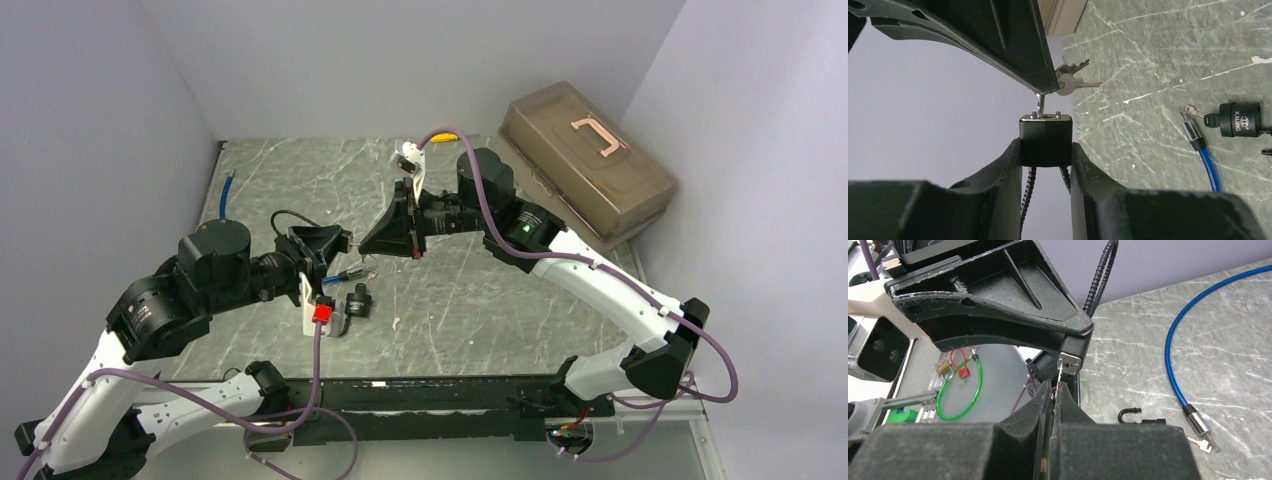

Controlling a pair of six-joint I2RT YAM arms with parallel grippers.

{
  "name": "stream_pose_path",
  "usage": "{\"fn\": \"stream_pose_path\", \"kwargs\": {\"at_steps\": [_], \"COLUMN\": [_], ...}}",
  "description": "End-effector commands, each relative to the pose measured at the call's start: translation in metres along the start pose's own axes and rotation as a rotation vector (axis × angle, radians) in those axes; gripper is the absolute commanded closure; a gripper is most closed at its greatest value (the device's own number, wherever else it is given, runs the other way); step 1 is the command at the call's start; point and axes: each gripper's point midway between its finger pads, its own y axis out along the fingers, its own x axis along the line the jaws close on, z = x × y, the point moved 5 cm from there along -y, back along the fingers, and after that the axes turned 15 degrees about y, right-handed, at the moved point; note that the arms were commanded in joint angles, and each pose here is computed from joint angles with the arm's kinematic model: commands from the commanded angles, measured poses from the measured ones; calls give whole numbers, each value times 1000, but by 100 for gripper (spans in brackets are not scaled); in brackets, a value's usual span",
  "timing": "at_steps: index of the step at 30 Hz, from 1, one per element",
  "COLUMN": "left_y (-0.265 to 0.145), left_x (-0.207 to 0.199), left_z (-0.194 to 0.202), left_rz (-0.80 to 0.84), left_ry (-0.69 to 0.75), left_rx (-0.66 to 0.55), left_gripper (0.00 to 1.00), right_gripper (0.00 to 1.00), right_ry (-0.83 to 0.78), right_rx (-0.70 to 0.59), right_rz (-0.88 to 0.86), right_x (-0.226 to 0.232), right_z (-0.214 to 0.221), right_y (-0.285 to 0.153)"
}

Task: Unlock with the key

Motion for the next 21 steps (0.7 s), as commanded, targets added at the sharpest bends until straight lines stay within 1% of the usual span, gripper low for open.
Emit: {"fn": "stream_pose_path", "kwargs": {"at_steps": [1, 9, 16, 21], "left_y": [-10, -12, -12, -11], "left_x": [18, 19, 18, 17], "left_z": [-4, -6, -7, -9], "left_rz": [-76, -78, -72, -67], "left_ry": [27, 20, 16, 9], "left_rx": [-21, -31, -41, -53], "left_gripper": [100, 100, 100, 100], "right_gripper": [100, 100, 100, 100], "right_ry": [-29, -33, -51, -46], "right_rx": [-22, -21, -57, -53], "right_rz": [-32, -25, -19, -25], "right_x": [4, 1, 3, 3], "right_z": [-7, -7, -12, -13], "right_y": [2, 3, 0, 1]}}
